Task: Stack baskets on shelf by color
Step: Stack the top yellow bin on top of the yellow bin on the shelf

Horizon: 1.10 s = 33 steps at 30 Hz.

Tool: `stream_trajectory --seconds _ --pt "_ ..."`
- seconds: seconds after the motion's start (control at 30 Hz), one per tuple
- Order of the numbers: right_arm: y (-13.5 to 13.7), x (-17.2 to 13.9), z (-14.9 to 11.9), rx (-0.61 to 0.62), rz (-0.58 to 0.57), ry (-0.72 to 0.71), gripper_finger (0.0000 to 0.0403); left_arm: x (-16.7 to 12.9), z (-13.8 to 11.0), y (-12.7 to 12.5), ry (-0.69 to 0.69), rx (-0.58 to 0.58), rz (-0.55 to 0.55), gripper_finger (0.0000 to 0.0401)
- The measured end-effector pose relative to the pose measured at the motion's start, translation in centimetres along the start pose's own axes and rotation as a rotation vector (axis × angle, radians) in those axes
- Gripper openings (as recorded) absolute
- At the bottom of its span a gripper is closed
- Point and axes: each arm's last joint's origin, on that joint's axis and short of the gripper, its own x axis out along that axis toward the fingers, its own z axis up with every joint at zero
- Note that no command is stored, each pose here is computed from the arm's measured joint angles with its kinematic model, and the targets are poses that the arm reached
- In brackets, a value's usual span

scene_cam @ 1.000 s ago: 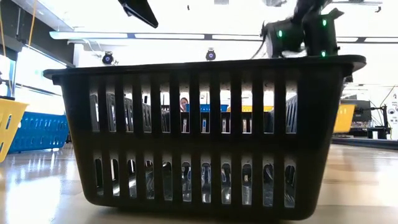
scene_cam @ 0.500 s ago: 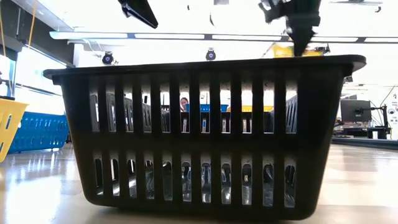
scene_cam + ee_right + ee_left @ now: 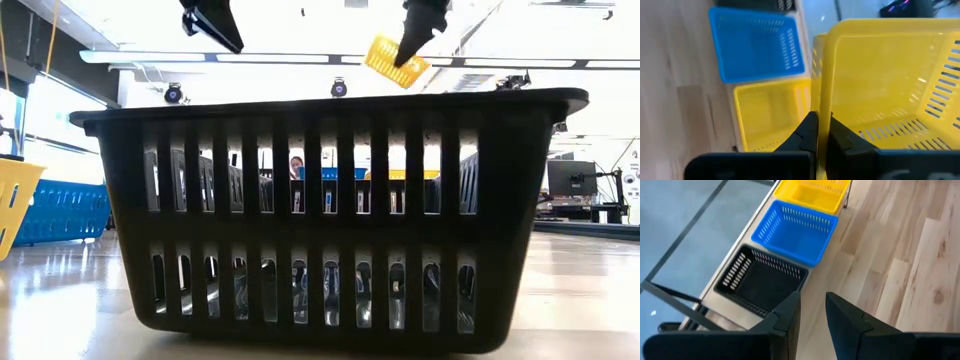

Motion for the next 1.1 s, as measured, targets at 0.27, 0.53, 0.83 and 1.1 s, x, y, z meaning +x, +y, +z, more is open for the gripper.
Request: stream_trajectory --seconds 0.27,0.53,0.83,1.1 --pt "2.1 5.7 0.2 -0.079 0.107 0.219 0.0 0.0 -0.6 0.1 0.064 0.013 0.008 0.0084" --pt "4.7 9.6 0.4 -0.141 0.217 0.345 0.0 0.0 -0.7 0.1 0.073 0.016 0.009 0.0084" --pt "4.2 10.9 -0.1 -0.126 0.25 0.389 0.0 0.0 -0.7 0.1 0.073 0.05 0.008 0.0084" --pt "3.7 11.2 -0.4 -0.099 0.307 0.393 0.0 0.0 -0.9 0.1 0.093 0.05 0.01 0.0084"
